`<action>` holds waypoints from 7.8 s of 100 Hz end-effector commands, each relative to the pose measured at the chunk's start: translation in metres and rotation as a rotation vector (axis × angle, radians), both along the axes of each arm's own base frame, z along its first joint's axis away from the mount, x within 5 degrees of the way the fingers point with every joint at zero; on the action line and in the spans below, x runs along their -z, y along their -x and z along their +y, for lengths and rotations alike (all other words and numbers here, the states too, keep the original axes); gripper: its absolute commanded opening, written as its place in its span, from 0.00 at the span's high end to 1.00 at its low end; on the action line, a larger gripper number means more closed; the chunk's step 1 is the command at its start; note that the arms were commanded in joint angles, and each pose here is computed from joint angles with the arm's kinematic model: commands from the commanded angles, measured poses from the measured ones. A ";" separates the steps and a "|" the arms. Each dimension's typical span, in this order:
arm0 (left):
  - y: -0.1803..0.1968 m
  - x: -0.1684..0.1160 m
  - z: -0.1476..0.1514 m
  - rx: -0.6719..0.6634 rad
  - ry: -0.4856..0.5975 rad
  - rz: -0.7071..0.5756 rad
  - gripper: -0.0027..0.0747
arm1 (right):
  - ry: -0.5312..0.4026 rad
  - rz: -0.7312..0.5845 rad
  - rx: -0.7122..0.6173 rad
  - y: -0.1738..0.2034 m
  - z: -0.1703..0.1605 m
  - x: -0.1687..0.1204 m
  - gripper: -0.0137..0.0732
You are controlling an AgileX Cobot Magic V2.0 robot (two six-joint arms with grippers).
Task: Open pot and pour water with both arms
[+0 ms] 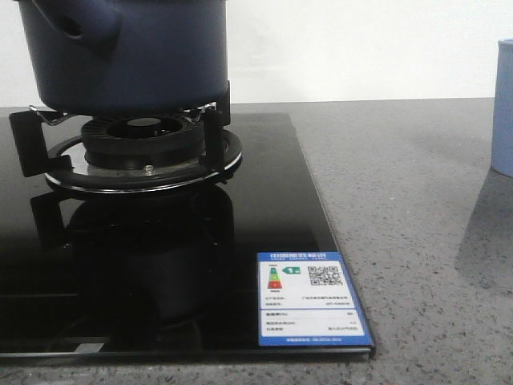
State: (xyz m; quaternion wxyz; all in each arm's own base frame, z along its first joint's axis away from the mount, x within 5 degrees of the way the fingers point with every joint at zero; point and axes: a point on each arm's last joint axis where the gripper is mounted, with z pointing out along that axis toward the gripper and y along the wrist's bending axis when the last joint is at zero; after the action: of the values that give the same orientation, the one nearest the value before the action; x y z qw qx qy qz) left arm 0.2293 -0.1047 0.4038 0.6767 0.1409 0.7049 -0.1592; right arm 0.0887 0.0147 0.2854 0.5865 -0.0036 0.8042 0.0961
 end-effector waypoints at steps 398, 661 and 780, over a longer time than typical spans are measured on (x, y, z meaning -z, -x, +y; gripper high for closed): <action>0.028 -0.051 0.057 -0.204 0.074 -0.216 0.43 | 0.477 -0.106 -0.356 -0.178 0.107 -0.106 0.48; 0.028 -0.050 0.056 -0.199 0.070 -0.204 0.43 | 1.880 -0.685 -0.212 -0.205 0.210 -0.163 0.48; 0.028 -0.050 0.056 -0.199 0.070 -0.204 0.43 | 1.176 -0.423 0.014 -0.197 0.171 -0.174 0.48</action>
State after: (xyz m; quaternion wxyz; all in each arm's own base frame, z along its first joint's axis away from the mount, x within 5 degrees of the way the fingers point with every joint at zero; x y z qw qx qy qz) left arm 0.2104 -0.0548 0.4265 0.7092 0.0842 0.6920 -0.1054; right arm 0.3024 0.2129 0.4218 0.5966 -0.4200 0.5650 -0.3852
